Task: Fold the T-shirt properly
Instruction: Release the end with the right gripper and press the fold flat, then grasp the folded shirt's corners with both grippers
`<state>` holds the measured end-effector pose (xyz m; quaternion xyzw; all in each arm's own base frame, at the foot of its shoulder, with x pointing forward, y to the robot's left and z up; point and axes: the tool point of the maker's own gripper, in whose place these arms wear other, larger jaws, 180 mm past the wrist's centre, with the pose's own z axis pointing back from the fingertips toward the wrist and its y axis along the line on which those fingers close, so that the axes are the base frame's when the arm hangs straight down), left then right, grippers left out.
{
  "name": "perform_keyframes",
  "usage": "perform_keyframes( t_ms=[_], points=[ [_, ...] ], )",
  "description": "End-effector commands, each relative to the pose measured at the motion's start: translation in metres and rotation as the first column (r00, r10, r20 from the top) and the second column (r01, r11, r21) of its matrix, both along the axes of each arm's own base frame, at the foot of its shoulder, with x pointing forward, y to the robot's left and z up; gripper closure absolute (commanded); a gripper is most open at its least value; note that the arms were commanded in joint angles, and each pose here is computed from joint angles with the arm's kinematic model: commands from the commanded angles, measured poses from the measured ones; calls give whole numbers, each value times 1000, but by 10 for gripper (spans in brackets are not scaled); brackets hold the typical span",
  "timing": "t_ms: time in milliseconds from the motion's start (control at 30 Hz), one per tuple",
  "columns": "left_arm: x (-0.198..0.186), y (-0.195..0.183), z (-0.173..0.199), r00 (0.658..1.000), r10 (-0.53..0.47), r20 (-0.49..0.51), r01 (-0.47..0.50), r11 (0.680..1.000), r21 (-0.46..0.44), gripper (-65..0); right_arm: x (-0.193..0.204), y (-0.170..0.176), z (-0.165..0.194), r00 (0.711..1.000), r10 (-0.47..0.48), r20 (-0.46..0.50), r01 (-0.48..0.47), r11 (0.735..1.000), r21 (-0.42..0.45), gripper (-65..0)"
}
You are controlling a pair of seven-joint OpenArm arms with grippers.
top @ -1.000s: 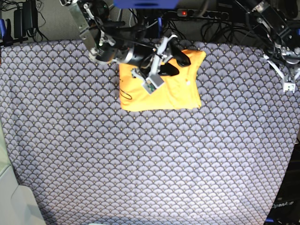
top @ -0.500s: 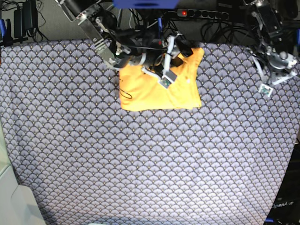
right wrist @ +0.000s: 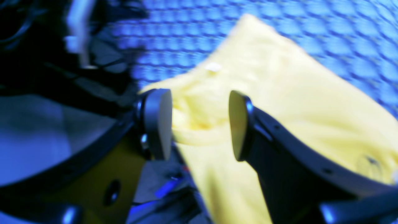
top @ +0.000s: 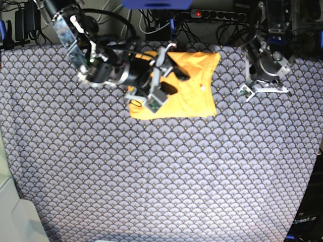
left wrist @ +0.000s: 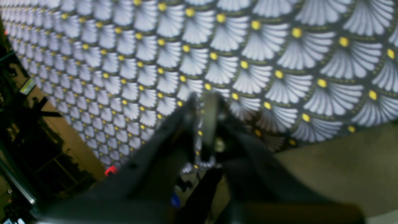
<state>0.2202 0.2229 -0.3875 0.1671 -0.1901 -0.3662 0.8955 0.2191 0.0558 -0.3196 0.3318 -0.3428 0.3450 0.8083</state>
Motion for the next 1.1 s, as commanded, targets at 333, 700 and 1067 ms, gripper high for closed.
perform_keyframes(
  t_ms=[333, 700, 1067],
  points=[
    [-15, -43, -2, 980, -197, -29, 197, 980, -4, 0, 46, -52, 17, 983, -169, 71, 170, 985, -17, -34],
    [-22, -104, -11, 876, -475, -86, 483, 855, 191, 0, 80, -103, 27, 951, -286, 121, 296, 952, -80, 0],
    [-40, -119, -21, 759, -625, -180, 643, 680, 352, 0, 87, -108, 32, 950, -282, 131, 296, 949, -106, 0]
  ],
)
